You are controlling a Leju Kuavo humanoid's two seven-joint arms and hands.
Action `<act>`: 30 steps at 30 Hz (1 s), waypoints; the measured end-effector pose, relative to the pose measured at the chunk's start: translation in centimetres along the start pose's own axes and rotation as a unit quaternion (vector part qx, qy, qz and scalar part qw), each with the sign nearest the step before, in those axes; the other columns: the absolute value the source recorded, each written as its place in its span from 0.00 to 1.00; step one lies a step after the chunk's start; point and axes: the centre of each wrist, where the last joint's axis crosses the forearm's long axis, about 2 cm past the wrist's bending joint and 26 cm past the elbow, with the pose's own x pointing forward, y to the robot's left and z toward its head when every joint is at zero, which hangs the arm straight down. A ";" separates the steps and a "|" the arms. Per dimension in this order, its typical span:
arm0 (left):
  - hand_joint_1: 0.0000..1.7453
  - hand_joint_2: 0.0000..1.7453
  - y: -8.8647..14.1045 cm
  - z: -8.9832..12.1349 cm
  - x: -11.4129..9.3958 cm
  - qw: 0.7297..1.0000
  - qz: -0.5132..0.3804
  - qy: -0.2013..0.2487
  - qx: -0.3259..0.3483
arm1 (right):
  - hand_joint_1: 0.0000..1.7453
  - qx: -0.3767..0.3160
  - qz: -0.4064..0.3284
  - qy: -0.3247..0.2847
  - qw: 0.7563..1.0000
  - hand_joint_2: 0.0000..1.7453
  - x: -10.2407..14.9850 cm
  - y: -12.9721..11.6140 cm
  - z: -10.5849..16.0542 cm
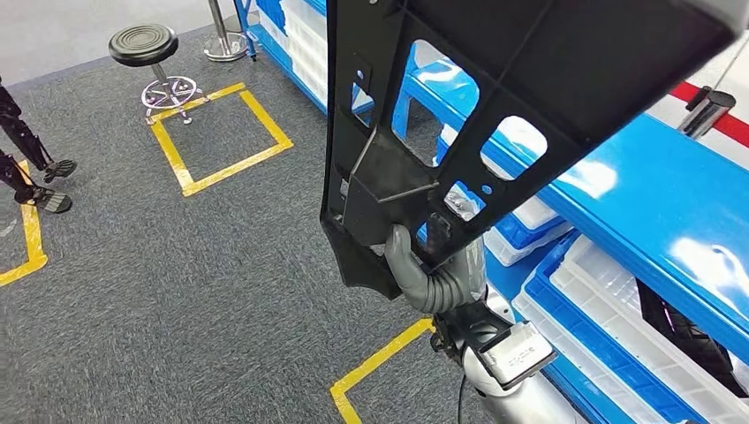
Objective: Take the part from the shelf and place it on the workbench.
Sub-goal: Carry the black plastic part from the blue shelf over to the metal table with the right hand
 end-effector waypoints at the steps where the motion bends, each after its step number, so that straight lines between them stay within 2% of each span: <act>1: 0.00 1.00 0.0 0.0 0.0 1.000 0.000 0.000 0.000 | 1.00 0.000 0.000 0.000 1.000 1.00 0.0 0.0 0.0; 16: 0.00 1.00 0.0 0.4 -0.5 1.000 -0.005 0.016 0.004 | 1.00 0.011 -0.009 0.006 1.000 1.00 0.1 0.5 0.5; 30: 0.00 1.00 -0.2 -0.3 0.5 1.000 -0.013 0.022 0.015 | 1.00 0.009 -0.013 0.004 1.000 1.00 0.3 1.1 0.3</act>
